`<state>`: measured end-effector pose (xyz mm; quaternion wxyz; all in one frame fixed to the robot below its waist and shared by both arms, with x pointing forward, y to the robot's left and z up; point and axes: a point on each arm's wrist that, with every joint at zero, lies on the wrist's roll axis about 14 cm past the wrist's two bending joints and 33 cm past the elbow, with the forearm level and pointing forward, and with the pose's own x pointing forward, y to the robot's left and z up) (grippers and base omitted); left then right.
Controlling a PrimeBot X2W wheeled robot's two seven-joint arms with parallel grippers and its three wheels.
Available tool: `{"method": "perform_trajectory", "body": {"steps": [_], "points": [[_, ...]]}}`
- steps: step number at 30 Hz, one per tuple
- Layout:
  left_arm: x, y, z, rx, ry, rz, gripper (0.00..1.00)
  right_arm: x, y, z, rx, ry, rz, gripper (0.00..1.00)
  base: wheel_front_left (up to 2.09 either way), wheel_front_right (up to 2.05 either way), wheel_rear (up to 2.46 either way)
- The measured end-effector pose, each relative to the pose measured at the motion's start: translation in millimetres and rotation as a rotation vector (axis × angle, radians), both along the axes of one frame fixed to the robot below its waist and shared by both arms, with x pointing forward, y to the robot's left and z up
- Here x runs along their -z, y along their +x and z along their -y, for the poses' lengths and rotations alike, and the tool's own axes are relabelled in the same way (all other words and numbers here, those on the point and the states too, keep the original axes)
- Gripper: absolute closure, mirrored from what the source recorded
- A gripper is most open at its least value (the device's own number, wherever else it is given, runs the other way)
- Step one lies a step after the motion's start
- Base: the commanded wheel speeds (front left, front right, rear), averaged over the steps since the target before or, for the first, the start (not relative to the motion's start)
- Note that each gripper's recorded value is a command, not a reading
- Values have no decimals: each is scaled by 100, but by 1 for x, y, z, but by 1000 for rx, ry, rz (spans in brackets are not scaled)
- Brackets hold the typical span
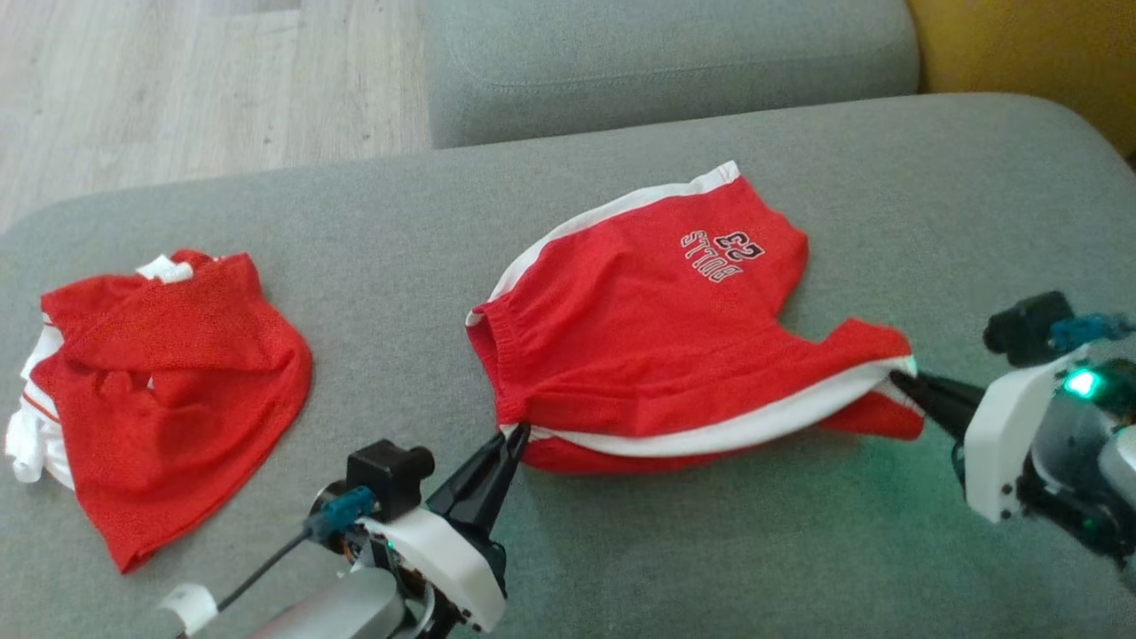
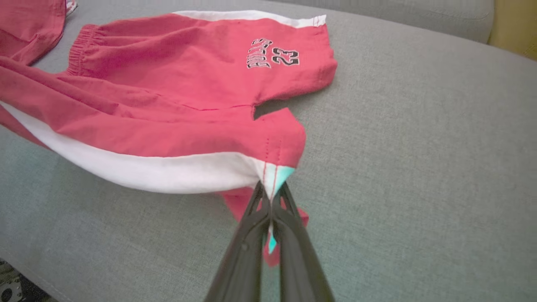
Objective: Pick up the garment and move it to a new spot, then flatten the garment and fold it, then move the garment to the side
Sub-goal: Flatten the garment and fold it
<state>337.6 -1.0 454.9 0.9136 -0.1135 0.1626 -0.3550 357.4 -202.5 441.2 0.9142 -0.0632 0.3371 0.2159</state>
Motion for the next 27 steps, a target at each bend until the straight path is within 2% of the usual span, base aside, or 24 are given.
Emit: {"method": "perform_trajectory", "body": {"steps": [6, 13, 19, 27], "points": [[1, 12, -8, -25, 7, -7, 100, -13, 23, 4, 16, -15, 70, 100, 0, 0, 0], [-16, 47, -14, -54, -5, 46, 100, -17, 51, -6, 12, -19, 91, 100, 0, 0, 0], [-9, 71, -25, -80, 22, 42, 100, -33, 97, -19, -6, -39, 154, 100, 0, 0, 0], [1, 103, -25, -78, 42, 39, 100, -15, 141, -20, 8, -98, 125, 100, 0, 0, 0]]}}
